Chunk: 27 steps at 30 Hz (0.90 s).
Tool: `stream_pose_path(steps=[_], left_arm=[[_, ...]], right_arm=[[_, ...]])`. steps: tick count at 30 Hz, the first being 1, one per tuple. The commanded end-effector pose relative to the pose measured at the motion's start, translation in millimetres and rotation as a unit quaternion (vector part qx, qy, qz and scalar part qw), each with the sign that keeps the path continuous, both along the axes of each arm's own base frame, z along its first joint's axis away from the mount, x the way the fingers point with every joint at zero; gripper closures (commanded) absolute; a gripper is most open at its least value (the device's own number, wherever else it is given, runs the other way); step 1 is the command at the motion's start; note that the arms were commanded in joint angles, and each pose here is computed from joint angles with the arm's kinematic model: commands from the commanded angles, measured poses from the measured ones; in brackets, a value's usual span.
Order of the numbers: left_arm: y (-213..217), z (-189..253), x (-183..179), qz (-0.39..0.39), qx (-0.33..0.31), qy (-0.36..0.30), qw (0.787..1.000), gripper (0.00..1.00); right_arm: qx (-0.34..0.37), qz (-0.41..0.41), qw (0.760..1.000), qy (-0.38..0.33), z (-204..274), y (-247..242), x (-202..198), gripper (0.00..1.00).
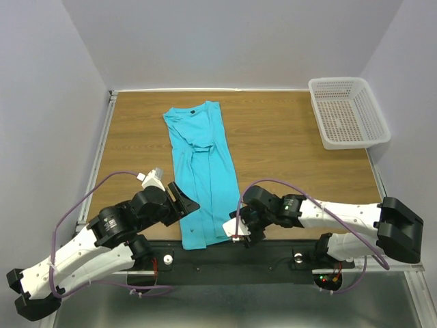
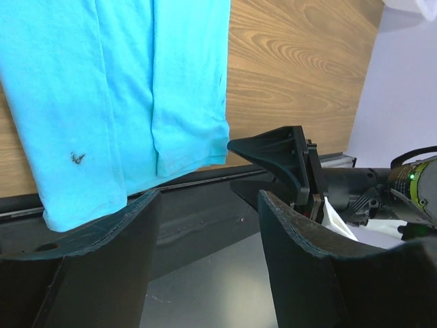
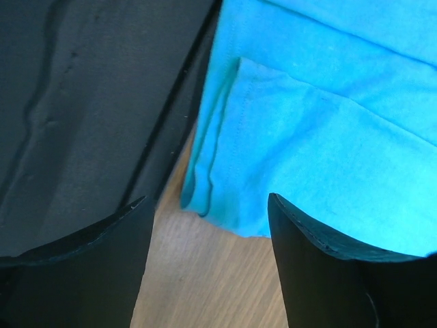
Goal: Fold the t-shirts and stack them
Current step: Fold the tshirt
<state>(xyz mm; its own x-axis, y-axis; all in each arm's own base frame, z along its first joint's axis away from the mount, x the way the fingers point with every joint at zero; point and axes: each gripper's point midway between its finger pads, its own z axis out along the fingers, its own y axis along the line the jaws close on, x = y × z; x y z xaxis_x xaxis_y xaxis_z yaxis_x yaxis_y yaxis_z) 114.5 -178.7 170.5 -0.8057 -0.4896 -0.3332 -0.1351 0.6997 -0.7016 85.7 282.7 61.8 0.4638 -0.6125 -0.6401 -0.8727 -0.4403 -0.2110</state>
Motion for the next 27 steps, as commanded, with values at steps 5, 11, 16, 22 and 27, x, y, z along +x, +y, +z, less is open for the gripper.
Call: stream_pose_path(steps=[5,11,16,22,27], left_arm=[[7.0,15.8,11.4,0.029,-0.009,-0.036,0.999,0.32],[9.8,14.6,9.7,0.032,-0.015,-0.037,0.999,0.32],[10.6,13.4,8.4,0.034,-0.022,-0.036,0.999,0.32],[10.0,12.4,6.8,0.032,-0.029,-0.035,0.998,0.32],[10.5,12.8,5.7,0.031,-0.033,-0.036,0.998,0.32]], right_arm=[[0.013,-0.022,0.999,-0.028,-4.9,17.4,13.7,0.34],[0.002,-0.015,1.0,-0.021,-11.9,16.8,5.8,0.37],[-0.013,-0.012,1.0,-0.023,-21.0,13.6,5.2,0.41],[-0.024,-0.014,0.999,-0.029,-27.4,10.9,7.3,0.48],[-0.029,-0.015,0.999,-0.032,-31.0,6.3,8.1,0.56]])
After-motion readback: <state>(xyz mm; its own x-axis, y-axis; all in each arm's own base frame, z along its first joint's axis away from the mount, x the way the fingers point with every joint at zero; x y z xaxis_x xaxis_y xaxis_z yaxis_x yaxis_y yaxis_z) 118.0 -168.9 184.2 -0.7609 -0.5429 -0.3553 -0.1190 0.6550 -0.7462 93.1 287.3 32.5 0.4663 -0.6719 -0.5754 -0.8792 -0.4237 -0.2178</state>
